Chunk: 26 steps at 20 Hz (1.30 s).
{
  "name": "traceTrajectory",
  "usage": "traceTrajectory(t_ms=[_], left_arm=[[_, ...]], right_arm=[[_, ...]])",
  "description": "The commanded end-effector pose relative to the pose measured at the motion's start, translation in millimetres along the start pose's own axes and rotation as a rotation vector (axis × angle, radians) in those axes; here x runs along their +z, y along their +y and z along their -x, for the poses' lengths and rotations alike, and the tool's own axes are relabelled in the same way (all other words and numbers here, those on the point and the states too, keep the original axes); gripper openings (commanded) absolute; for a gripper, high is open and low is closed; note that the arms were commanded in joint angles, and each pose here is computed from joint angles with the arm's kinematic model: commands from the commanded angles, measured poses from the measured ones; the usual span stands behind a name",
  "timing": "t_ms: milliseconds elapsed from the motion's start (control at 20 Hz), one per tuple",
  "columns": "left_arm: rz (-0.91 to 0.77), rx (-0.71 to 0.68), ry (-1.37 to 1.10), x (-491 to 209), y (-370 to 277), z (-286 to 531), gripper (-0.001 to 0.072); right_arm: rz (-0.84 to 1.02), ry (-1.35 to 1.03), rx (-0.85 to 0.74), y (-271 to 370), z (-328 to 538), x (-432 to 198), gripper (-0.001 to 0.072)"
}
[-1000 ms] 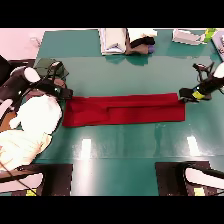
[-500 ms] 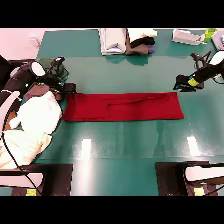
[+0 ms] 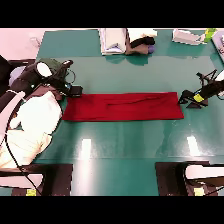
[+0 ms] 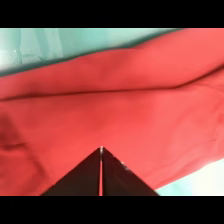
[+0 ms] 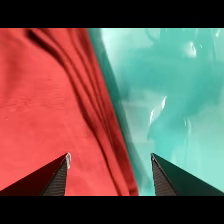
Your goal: Fold the shirts.
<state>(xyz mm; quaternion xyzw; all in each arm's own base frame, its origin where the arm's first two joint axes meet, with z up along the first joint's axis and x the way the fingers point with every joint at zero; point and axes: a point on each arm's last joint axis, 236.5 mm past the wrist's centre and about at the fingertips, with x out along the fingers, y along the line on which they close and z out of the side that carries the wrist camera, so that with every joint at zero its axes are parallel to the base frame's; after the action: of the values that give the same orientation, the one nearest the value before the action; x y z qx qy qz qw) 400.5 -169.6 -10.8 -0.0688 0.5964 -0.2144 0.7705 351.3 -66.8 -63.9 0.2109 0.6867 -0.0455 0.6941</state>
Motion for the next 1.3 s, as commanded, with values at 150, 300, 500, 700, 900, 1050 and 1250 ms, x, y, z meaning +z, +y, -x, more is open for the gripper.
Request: traceTrajectory(t_ms=[150,300,500,700,900,1050,1250], left_arm=[[-0.070,-0.032,-0.033,4,-46,-14,0.0027],[-0.081,-0.043,-0.025,-1,-62,-19,0.0026],[-0.111,-0.064,-0.082,7,-91,-27,0.0025],[-0.090,-0.154,-0.084,8,-130,-56,0.0025],[-0.124,-0.200,-0.025,7,-167,-95,0.0025],[-0.149,-0.225,0.009,3,-189,-119,0.0025],[-0.147,-0.239,0.039,-2,-196,-133,0.0025]], right_arm=[[0.065,0.038,-0.008,20,-34,-7,0.0531],[0.115,0.017,-0.019,29,-33,-5,0.0128],[0.143,-0.037,-0.012,35,-4,-6,0.0016],[0.206,-0.133,0.013,61,57,-17,0.0015],[0.350,-0.253,0.121,136,130,-32,0.0015],[0.452,-0.351,0.202,191,176,-45,0.0015],[0.565,-0.436,0.278,245,218,-62,0.0015]])
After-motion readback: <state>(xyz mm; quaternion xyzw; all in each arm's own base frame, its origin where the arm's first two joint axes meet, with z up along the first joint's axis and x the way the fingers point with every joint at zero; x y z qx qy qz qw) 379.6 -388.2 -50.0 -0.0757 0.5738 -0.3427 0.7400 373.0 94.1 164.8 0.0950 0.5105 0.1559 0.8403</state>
